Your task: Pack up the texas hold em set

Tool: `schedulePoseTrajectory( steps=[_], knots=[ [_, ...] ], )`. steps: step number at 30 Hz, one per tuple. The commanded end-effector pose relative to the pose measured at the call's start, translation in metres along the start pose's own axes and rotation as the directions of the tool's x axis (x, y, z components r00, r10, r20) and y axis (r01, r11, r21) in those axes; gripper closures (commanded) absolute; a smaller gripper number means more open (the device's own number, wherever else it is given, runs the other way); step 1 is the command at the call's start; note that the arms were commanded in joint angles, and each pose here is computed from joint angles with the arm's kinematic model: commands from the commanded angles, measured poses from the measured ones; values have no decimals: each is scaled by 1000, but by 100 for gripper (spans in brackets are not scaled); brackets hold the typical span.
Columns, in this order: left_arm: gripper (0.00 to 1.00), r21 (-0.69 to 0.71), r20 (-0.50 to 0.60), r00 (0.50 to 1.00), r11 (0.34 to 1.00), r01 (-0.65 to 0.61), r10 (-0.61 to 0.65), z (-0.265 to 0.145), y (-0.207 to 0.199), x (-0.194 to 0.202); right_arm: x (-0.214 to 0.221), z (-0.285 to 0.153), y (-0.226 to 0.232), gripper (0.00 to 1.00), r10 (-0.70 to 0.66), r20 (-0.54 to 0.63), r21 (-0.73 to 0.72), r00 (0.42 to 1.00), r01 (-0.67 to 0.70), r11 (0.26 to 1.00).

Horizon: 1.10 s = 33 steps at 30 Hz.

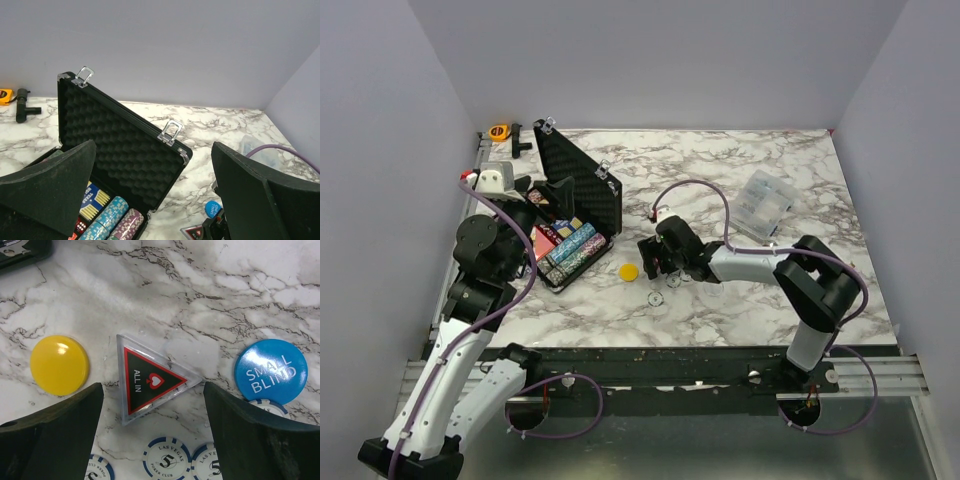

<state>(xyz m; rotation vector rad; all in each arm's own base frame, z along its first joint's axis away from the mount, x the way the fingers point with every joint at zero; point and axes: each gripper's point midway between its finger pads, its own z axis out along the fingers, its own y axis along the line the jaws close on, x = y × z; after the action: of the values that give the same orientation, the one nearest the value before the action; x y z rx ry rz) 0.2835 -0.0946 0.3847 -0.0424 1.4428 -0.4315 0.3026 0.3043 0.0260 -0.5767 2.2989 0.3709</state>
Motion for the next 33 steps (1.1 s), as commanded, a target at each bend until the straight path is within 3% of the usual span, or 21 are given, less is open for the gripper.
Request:
schedulePoseTrajectory(
  steps=[1,19,27,33],
  knots=[
    [2,24,0,1000,1000,-1,1,0,-7,-6,-5,8,-7,16,-48,17,47,999,47,998],
    [2,37,-26,1000,999,4,-3,4,-9,0,13,18,-9,20,-104,-39,34,994,105,994],
    [2,40,-30,1000,999,5,-4,5,-10,1,18,18,-8,27,-107,-49,27,993,108,994],
    [1,37,-44,999,999,11,-10,7,-10,5,17,17,-5,41,-98,-35,11,995,98,995]
  ],
)
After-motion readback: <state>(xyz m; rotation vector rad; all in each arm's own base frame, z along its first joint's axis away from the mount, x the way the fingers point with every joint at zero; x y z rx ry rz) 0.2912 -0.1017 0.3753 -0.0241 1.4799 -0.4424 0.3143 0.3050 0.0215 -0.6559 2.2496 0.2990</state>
